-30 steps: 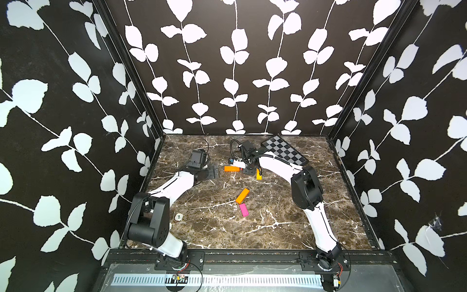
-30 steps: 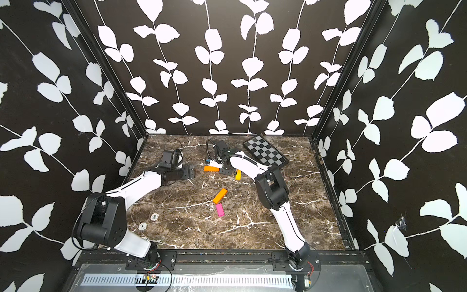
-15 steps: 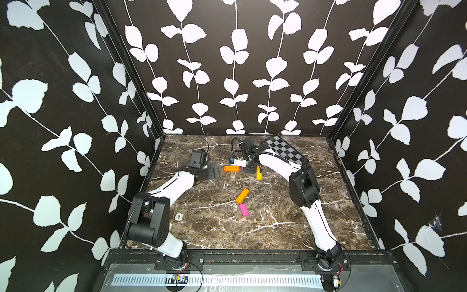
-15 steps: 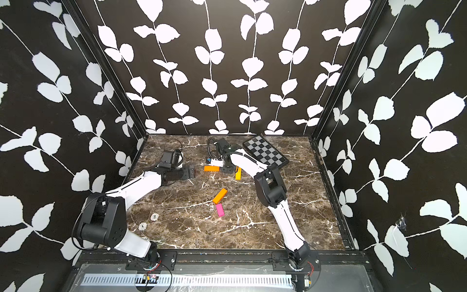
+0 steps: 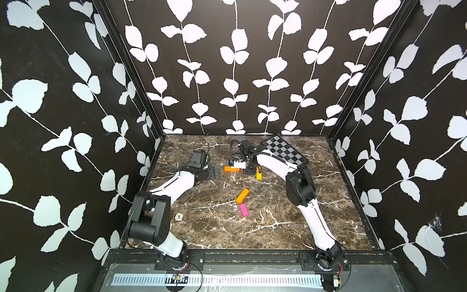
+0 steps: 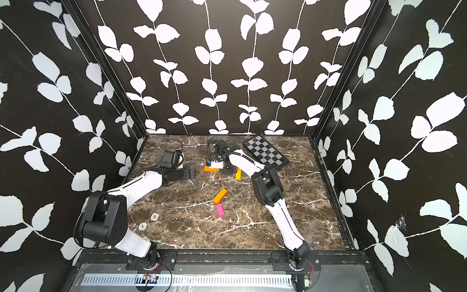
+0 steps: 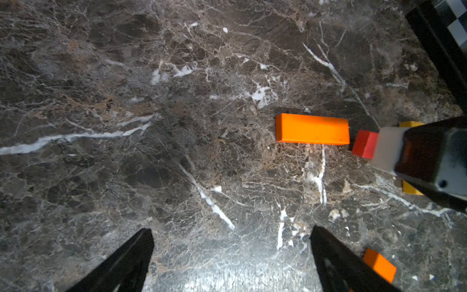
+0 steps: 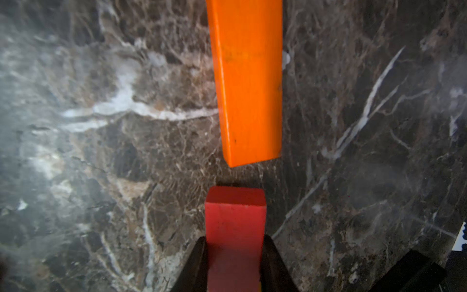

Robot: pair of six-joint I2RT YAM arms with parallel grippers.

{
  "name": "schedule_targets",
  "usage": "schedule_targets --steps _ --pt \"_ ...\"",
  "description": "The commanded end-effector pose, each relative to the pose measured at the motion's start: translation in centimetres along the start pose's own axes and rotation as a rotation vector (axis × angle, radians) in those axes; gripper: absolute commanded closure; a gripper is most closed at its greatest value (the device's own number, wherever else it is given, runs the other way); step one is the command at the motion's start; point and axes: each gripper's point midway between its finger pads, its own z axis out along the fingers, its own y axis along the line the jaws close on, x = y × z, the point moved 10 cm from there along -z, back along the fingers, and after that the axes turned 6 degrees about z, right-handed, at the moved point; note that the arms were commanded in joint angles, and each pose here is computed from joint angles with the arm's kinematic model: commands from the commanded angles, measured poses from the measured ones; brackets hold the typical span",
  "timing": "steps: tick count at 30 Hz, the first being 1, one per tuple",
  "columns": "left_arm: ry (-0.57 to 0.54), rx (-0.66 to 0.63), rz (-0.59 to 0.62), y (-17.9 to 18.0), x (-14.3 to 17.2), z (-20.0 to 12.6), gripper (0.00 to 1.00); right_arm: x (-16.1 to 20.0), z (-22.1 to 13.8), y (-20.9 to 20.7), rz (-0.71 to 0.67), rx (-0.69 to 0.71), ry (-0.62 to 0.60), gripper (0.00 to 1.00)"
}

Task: Assemble the number 7 with building blocks
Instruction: Assemble the building block at the center of the board.

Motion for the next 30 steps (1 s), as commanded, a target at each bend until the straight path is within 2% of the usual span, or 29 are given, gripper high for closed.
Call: schedule_targets --steps 1,8,16,30 --pt "-0.018 0.009 -0.007 0.06 -0.5 -0.2 0.01 0.17 0.03 -0.25 -0.02 -0.007 0.013 1.0" --pt "-0.017 0.009 -0.008 0.06 -0.48 -0.2 0.01 0.36 0.4 -0.12 -0.023 -0.019 0.028 0.98" --pt "-0.016 0.012 -0.009 0.06 -0.46 -0.14 0.01 0.39 0.51 -0.06 -0.026 -0.018 0.034 0.8" --pt "-0.014 0.018 -0.013 0.03 -0.34 -0.03 0.01 0.19 0.68 -0.49 -0.017 0.018 0.033 0.66"
